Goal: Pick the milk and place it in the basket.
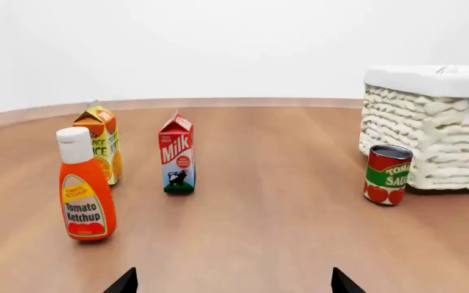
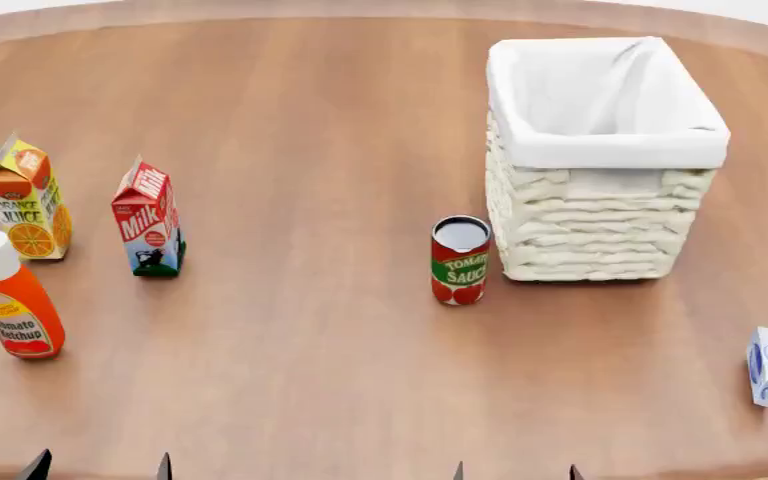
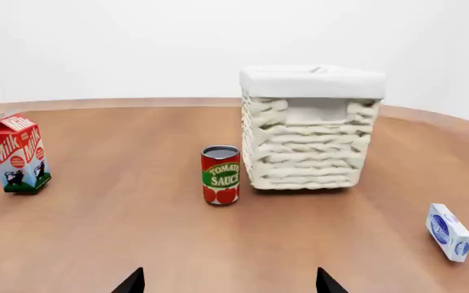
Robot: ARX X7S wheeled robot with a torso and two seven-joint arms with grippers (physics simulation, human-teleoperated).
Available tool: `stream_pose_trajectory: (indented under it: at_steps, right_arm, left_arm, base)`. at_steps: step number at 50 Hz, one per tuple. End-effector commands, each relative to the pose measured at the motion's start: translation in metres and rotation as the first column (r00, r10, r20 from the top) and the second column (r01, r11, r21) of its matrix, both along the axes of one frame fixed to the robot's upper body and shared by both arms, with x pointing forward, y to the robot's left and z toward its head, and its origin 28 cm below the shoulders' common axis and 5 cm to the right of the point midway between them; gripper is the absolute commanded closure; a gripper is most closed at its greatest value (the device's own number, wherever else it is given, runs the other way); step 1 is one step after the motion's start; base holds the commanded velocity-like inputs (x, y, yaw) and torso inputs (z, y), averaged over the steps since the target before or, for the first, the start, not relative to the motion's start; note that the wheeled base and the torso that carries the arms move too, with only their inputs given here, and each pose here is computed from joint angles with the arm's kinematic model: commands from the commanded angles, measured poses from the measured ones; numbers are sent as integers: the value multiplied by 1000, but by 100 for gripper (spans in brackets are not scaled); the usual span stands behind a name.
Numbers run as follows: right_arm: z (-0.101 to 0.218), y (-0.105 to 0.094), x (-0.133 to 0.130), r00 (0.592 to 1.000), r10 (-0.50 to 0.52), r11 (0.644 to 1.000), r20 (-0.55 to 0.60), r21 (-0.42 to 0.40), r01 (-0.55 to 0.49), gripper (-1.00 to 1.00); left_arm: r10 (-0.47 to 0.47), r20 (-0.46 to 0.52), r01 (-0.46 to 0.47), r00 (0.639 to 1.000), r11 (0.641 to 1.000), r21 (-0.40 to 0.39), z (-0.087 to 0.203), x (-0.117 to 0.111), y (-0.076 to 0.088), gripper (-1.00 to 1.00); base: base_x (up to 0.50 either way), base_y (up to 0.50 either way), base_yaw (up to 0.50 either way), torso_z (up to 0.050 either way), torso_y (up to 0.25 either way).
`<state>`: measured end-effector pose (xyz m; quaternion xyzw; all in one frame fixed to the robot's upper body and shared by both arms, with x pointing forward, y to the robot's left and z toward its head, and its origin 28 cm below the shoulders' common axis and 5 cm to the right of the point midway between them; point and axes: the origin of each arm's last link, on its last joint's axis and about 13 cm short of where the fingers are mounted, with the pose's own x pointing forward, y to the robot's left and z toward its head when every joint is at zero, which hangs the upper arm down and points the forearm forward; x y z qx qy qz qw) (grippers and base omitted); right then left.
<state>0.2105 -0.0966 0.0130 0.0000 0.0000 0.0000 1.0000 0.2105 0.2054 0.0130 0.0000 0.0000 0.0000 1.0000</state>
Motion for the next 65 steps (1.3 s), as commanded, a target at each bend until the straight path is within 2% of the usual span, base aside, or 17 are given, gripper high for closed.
stream_pose_trajectory:
  at_steps: [1, 12, 20, 25, 28, 35, 41, 42, 47, 51, 59, 65]
  right_arm:
    - [0, 0, 0, 1000, 6, 1000, -6, 0, -6, -100]
    - [1, 1, -1, 1000, 27, 999, -10, 37, -26, -100]
    - [6, -2, 1, 1000, 14, 999, -6, 31, -13, -100]
    - [24, -7, 6, 1000, 6, 999, 24, 37, -7, -100]
    - [51, -14, 9, 995, -6, 999, 96, 37, 3, -100]
    - [122, -37, 6, 964, -14, 1000, 267, 17, 10, -100]
    - [168, -61, -17, 926, -71, 997, 371, 17, 69, -100]
    - [177, -67, -26, 918, -77, 997, 390, 48, 63, -100]
    - [202, -84, -49, 890, -115, 992, 441, 14, 122, -100]
    - [219, -95, -66, 863, -143, 989, 485, 41, 140, -100]
    - [235, -110, -89, 825, -195, 979, 530, 60, 193, -100]
    - [234, -110, -91, 818, -192, 979, 542, 49, 197, -100]
  left_arm:
    - [-2, 0, 2, 1000, 1000, 0, 0, 0, 0, -100]
    - [-4, -3, 4, 1000, 1000, 0, 0, 0, 0, -100]
    - [-3, -7, 3, 1000, 1000, -13, 1, 1, 0, -100]
    - [-1, 5, 1, 1000, 1000, -21, 9, 5, 2, -100]
    - [9, 25, -8, 1000, 999, -44, 32, 13, 9, -100]
    - [30, 176, -18, 984, 997, -71, 90, 21, 25, -100]
    - [55, 291, -35, 955, 997, -73, 132, 12, 43, -100]
    - [63, 317, -38, 946, 996, -83, 142, 8, 48, -100]
    - [106, 401, -79, 910, 993, -85, 171, -4, 63, -100]
    - [142, 445, -103, 884, 989, -111, 187, -15, 76, -100]
    - [196, 484, -143, 853, 979, -144, 201, -26, 90, -100]
    - [211, 493, -154, 844, 976, -153, 203, -28, 93, -100]
  base:
    - [0, 0, 0, 0, 0]
    - [0, 0, 0, 0, 0]
    - [0, 0, 0, 0, 0]
    - [0, 0, 0, 0, 0]
    - [0, 0, 0, 0, 0]
    - [0, 0, 0, 0, 0]
    - [0, 0, 0, 0, 0]
    - [0, 0, 0, 0, 0]
    - [0, 0, 0, 0, 0]
    - [0, 0, 0, 0, 0]
    - [0, 0, 0, 0, 0]
    - [0, 0, 0, 0, 0]
